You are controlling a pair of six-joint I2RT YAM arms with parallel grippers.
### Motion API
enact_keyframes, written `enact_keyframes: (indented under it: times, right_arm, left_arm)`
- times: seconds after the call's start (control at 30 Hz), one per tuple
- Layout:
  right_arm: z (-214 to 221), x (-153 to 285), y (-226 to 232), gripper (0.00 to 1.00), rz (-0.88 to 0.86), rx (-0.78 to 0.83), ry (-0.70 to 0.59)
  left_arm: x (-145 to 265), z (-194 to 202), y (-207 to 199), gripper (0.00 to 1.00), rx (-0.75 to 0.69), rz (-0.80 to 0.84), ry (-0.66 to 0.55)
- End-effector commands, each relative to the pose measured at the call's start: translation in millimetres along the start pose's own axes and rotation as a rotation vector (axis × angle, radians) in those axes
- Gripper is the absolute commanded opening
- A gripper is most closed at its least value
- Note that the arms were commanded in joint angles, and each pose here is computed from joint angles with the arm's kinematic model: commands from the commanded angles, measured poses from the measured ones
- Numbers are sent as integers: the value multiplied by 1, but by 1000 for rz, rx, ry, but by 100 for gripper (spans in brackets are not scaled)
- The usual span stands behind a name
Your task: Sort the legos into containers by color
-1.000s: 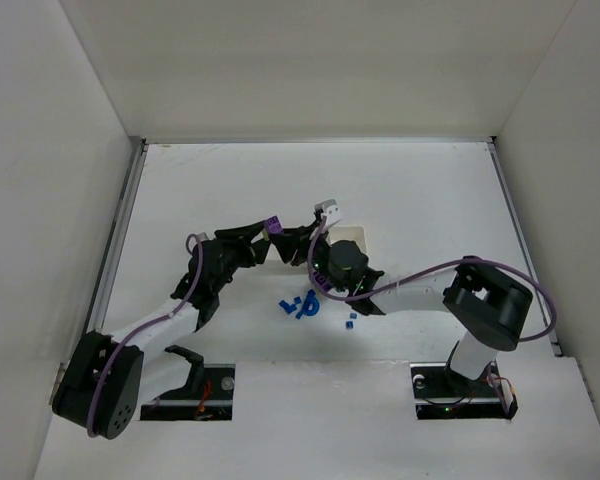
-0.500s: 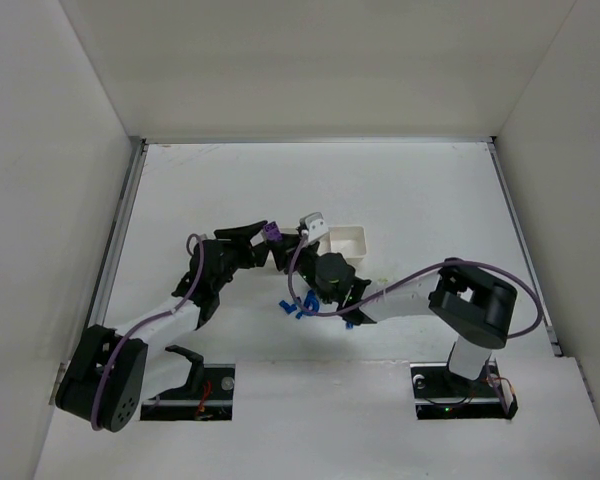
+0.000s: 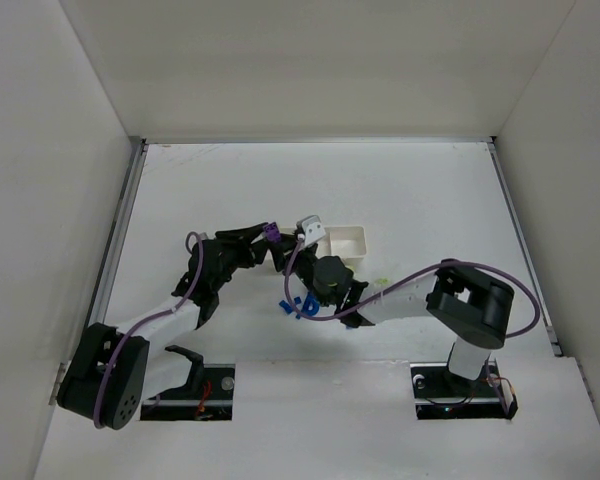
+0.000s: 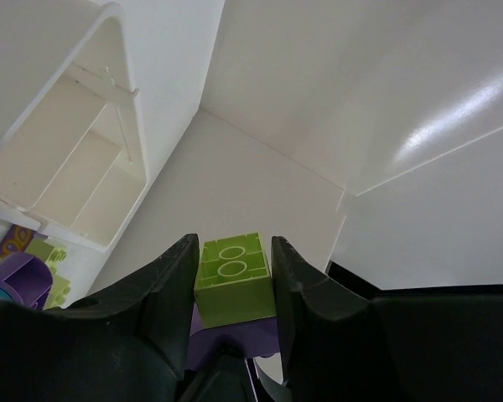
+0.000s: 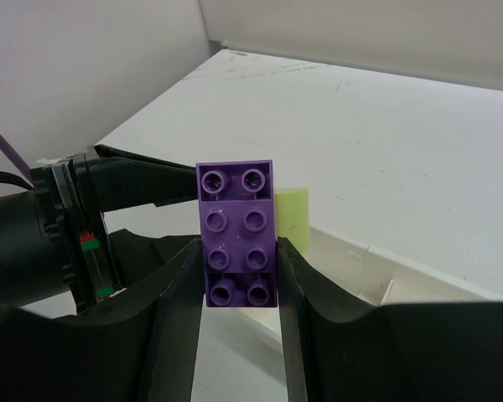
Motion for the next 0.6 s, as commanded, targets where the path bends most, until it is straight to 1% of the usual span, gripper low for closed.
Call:
enact_keyframes:
  times: [0.0, 0.23, 0.57]
  right_arm:
    - [-11, 10, 12, 27, -73, -55, 1]
    - [-29, 26, 12, 26, -133, -147, 12]
    - [-46, 36, 0, 26, -170, -243, 33]
  left_arm:
    - [8, 7, -23, 9, -54, 161, 72]
    - [6, -6, -11, 6, -148, 126, 6]
    - [9, -20, -5, 4, -271, 86, -79]
Point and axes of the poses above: each gripper's point midway between its finger pads, its own x axis back along the fingers, its own y axis along the line the jaws close on, z = x × y, the point moved 10 cm from there along x, back along the fingers, and after that the axes turned 7 degrees about -x, right-handed, at the moved point
